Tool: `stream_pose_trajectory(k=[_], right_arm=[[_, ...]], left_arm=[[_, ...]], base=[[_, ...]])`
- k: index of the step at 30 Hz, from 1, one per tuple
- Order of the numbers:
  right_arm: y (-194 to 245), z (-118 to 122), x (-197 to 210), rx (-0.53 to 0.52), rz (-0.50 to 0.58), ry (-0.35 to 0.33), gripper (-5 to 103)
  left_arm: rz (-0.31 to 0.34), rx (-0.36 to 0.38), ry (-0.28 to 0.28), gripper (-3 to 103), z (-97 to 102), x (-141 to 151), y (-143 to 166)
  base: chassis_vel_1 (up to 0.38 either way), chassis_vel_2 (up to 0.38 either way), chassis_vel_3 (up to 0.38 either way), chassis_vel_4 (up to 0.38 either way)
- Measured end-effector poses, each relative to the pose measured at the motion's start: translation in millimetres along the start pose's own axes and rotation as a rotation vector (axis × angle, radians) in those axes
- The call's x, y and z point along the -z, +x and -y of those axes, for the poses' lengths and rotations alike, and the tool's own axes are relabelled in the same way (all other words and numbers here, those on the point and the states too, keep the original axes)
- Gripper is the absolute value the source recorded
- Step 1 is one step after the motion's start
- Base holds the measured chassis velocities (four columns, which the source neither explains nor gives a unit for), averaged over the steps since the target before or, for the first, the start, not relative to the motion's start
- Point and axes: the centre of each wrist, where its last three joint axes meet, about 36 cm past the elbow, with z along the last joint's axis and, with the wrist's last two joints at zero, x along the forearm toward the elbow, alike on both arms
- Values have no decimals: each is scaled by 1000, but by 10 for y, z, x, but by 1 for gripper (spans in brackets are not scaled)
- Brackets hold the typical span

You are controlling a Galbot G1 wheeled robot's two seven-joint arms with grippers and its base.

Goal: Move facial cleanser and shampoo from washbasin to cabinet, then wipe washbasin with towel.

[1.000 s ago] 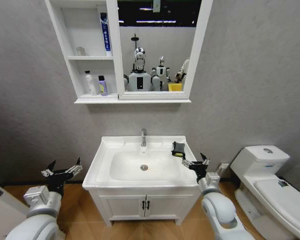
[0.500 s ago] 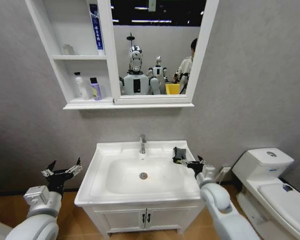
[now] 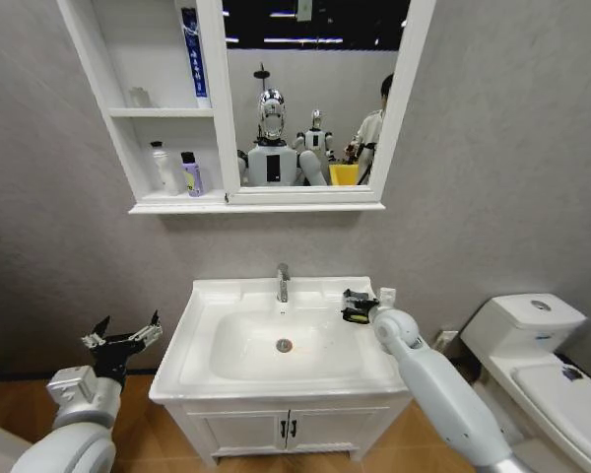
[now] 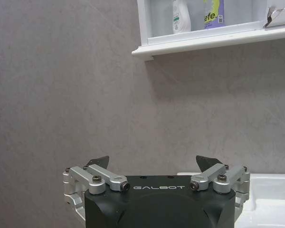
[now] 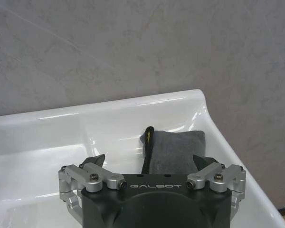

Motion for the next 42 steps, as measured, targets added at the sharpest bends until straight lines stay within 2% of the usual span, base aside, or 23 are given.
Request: stream_pose_trajectory(k=[5, 8, 11, 19, 23, 27, 34, 42], right_arm=[[-155, -87, 13, -27, -28, -17, 100], [-174, -30, 5, -50, -34, -12, 100], [-132, 147, -45, -85, -31, 2, 100], [-194, 344, -170, -95, -28, -4, 100], [-246, 348, -173, -93, -21, -7, 100], [-312, 351, -170, -93, -19, -18, 93], [-398, 387, -202, -78, -6, -21, 91], [-394, 277, -218, -46, 43, 11, 90]], left_arm=[[0, 0, 0, 100, 0, 0, 0], [0, 0, 0, 100, 0, 0, 0], [0, 0, 0, 100, 0, 0, 0], [0, 0, 0, 100, 0, 0, 0], [0, 0, 0, 100, 0, 0, 0], [0, 0, 0, 100, 0, 0, 0], [0, 0, 0, 100, 0, 0, 0], [0, 0, 0, 100, 0, 0, 0]], base=[[0, 0, 0, 0], [0, 0, 0, 0], [0, 0, 0, 0], [0, 0, 0, 0], [0, 0, 0, 0], [0, 0, 0, 0], [0, 0, 0, 0], [0, 0, 0, 0]])
